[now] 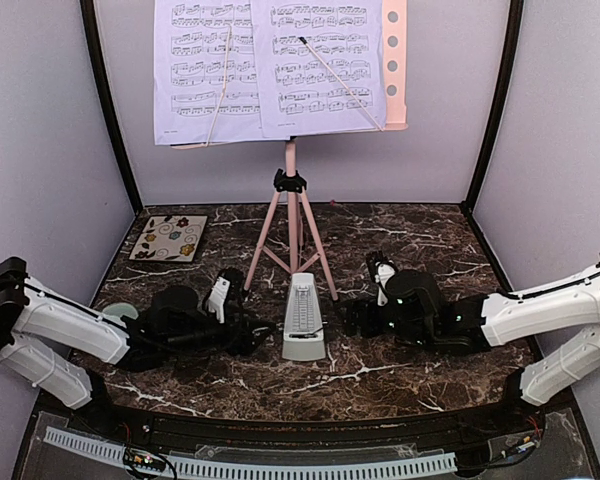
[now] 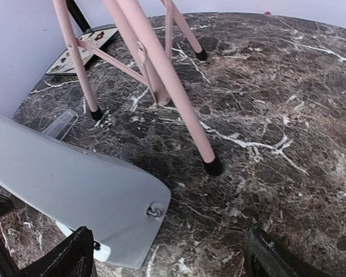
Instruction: Set up the instrument practice props
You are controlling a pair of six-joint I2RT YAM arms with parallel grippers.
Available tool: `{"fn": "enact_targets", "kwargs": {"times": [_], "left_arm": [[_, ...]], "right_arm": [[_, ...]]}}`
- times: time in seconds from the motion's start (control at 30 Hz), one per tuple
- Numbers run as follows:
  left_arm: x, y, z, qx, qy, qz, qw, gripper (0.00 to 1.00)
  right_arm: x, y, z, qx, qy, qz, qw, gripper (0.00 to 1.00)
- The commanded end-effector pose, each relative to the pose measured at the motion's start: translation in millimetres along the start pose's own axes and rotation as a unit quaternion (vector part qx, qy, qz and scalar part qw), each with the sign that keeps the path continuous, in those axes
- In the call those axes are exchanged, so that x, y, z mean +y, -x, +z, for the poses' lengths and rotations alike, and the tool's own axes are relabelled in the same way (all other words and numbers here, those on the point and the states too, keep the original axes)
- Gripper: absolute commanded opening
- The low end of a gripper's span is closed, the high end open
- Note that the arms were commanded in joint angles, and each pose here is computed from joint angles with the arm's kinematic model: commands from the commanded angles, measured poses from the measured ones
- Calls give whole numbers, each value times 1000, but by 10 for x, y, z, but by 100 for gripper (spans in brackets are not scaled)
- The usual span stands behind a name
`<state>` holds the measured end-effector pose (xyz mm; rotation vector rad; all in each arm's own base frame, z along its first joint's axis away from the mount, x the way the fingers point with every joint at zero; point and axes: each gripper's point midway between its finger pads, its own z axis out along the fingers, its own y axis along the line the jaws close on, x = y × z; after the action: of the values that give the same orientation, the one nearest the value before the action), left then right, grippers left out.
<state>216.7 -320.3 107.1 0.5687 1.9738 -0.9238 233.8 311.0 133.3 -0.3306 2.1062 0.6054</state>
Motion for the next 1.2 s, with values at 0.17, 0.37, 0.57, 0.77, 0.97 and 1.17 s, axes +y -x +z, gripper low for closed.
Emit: {"fn": "enact_targets", "kwargs": {"times": [0.17, 0.37, 0.57, 0.77, 0.97, 1.17], "left_arm": [[534, 297, -519, -35, 109, -48, 992, 75], [903, 539, -900, -65, 174, -82, 979, 78], [1207, 803, -1215, -78, 225, -106, 965, 84], [1257, 1016, -1266, -69, 227, -94, 967, 86], [1156, 1143, -1150, -60, 184, -83, 977, 86], [1116, 946, -946, -27, 143, -102, 984, 88]], "right_arm": [[-295, 102, -176, -17, -20, 21, 999, 91], [-528, 377, -369, -41, -41, 23, 998, 95], [-731, 841, -649, -86, -39, 27, 995, 100], [-947, 1023, -734, -96, -36, 39, 994, 100], [-1131, 1028, -723, -102, -11, 80, 991, 100], [-1300, 812, -620, -90, 14, 124, 988, 100]]}}
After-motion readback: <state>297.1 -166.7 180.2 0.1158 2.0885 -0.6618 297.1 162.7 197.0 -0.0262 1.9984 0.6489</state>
